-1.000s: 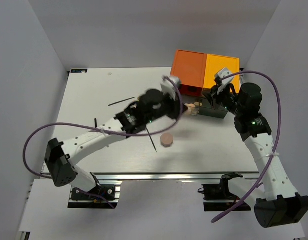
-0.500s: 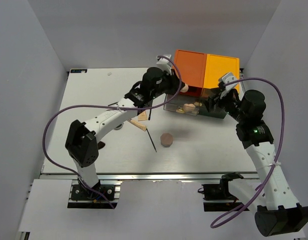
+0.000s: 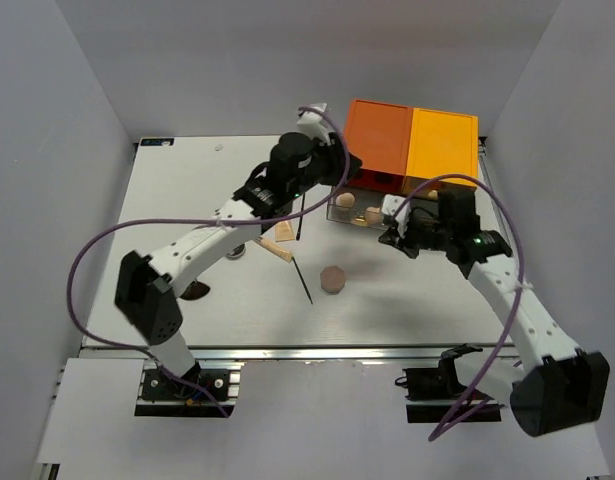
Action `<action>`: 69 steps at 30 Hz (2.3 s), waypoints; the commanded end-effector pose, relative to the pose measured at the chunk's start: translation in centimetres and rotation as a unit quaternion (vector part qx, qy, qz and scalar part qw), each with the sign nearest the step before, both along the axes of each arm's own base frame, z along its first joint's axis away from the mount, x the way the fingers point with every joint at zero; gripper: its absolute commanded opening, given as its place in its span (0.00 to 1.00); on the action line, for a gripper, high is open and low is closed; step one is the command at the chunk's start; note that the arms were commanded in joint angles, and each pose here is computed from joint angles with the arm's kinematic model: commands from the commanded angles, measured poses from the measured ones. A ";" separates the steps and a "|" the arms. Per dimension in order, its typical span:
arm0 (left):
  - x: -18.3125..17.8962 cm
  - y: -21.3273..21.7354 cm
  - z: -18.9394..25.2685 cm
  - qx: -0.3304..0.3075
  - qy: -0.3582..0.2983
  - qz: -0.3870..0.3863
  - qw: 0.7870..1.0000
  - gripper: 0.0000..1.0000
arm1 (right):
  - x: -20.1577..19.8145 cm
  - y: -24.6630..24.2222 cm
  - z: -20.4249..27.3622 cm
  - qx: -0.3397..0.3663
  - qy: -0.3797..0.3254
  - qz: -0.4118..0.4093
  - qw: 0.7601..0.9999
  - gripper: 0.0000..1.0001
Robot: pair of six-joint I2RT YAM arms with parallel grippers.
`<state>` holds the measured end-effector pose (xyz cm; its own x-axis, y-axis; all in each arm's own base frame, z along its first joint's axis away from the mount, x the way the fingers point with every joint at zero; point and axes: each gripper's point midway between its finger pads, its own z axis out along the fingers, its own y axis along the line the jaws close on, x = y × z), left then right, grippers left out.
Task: Organize the makeup
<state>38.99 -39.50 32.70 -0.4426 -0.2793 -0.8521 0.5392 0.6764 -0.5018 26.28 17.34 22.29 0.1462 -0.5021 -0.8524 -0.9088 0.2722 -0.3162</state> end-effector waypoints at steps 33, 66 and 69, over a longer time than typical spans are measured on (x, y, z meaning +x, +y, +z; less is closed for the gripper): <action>-8.0 10.1 -9.7 -0.137 0.128 0.075 0.979 0.82 | 8.8 -2.2 3.8 0.106 0.009 -0.281 0.954 0.48; -9.8 10.4 -13.4 -0.136 0.168 0.065 0.974 0.85 | 15.4 -13.7 1.1 0.355 0.245 -0.584 0.688 0.72; -9.7 10.4 -13.7 -0.136 0.170 0.065 0.974 0.85 | 15.8 -13.8 1.5 0.364 0.233 -0.579 0.692 0.66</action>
<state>29.58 -29.17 17.94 -0.6405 -0.5352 -0.5507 0.2111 0.5668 -0.7964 39.99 4.07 20.32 -0.4804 0.5217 -0.7050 0.1373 0.8387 0.5271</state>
